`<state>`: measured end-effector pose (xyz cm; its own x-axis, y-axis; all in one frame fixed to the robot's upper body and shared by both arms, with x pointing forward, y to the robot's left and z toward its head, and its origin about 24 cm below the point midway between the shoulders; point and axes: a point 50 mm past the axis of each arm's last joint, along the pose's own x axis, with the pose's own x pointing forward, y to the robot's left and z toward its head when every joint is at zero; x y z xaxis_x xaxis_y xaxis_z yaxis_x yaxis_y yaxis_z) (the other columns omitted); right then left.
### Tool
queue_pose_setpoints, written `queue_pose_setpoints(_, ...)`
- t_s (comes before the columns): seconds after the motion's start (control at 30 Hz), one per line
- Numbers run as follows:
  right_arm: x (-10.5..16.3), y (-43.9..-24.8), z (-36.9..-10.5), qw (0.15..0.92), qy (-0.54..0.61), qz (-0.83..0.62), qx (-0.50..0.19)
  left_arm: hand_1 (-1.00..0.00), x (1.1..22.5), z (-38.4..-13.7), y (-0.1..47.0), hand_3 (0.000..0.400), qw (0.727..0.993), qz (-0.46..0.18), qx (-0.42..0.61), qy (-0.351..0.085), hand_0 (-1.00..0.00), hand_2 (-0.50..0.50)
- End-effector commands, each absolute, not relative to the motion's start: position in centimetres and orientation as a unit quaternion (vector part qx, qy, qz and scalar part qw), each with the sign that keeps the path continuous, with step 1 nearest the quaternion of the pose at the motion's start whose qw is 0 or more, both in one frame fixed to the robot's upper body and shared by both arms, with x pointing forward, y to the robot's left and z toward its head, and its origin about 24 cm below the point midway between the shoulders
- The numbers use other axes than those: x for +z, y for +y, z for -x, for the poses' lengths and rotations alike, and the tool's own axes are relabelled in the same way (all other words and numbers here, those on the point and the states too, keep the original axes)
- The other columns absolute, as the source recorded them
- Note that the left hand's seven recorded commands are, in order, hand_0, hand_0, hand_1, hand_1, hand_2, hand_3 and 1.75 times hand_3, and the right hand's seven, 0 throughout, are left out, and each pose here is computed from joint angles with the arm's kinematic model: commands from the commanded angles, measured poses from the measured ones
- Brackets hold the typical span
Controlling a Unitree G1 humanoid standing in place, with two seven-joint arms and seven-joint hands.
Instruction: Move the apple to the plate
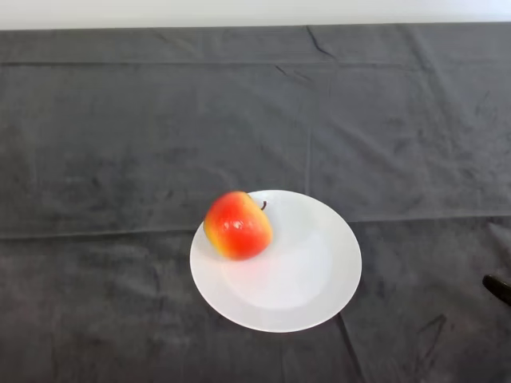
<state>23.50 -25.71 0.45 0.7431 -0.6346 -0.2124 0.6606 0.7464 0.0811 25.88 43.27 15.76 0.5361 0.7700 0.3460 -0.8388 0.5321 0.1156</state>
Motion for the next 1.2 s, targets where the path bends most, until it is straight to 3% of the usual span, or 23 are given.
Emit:
queue_pose_setpoints(0.03,-1.29,-25.49,-22.49,0.923,0.130,-0.085,-0.353,0.00,19.56,-25.27,44.61,0.000,0.844,-0.140,0.486,-0.182,0.00,0.00)
queue_pose_setpoints(1.2,-1.29,-25.48,-22.49,0.923,0.130,-0.085,-0.353,0.00,19.51,-25.19,44.78,0.000,0.844,-0.136,0.486,-0.182,0.00,0.00)
